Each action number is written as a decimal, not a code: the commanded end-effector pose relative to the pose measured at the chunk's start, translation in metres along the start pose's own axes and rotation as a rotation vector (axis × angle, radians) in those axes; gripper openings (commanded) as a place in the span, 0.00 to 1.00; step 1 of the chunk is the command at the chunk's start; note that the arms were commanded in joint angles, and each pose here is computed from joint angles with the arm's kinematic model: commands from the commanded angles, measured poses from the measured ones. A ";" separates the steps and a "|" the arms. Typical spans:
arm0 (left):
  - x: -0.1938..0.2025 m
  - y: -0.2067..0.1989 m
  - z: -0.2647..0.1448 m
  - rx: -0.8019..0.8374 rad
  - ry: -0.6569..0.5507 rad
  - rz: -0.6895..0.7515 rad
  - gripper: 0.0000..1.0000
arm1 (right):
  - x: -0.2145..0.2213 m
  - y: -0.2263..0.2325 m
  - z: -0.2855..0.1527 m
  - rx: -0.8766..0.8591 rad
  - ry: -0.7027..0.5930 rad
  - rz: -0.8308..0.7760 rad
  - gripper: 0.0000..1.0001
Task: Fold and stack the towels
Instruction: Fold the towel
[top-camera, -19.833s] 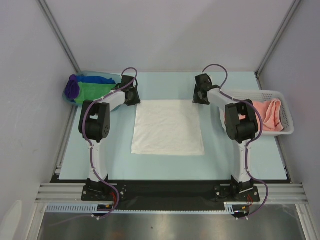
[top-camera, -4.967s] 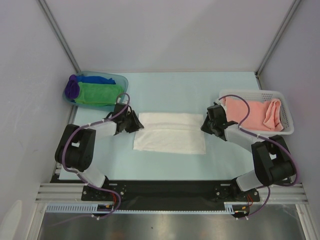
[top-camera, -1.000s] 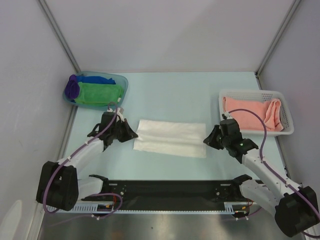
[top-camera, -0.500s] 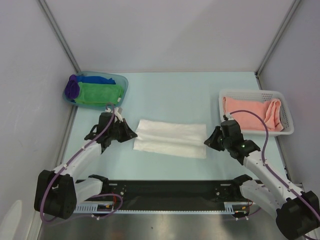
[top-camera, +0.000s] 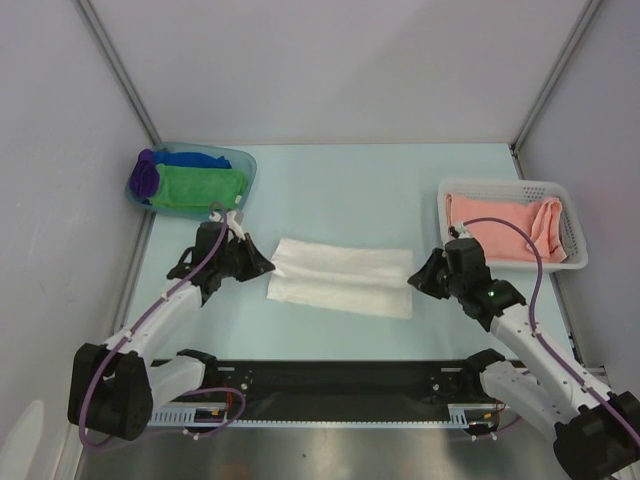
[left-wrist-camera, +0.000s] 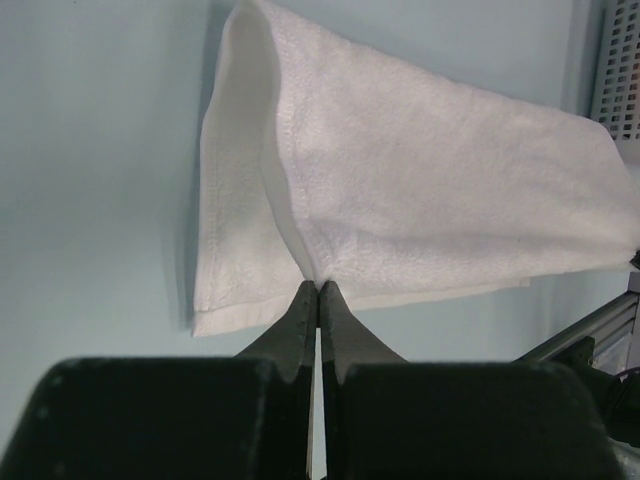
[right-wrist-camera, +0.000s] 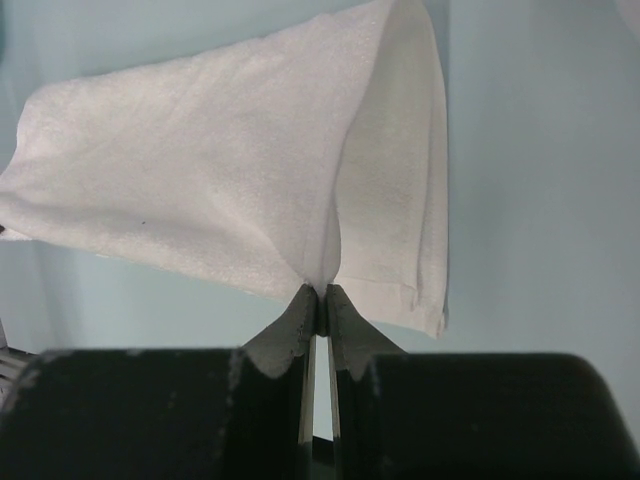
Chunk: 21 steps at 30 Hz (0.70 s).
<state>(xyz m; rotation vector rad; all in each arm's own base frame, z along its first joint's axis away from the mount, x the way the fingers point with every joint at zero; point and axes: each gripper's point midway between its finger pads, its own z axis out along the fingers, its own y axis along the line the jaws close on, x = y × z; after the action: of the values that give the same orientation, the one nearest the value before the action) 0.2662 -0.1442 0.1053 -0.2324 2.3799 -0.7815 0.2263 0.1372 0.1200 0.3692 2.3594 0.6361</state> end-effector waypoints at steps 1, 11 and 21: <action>0.007 0.000 -0.002 0.030 0.003 -0.010 0.00 | 0.016 -0.005 0.000 -0.003 0.035 0.027 0.00; 0.043 0.020 0.012 0.027 0.075 -0.074 0.00 | 0.063 -0.032 0.018 0.021 0.121 0.065 0.00; 0.050 0.027 0.014 0.005 0.094 -0.071 0.00 | 0.066 -0.037 0.021 0.030 0.122 0.056 0.03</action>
<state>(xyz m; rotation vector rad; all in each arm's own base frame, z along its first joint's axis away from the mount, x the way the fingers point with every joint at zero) 0.2282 -0.1441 0.0464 -0.2969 2.5092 -0.8249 0.1800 0.1357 0.0422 0.4382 2.5219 0.6354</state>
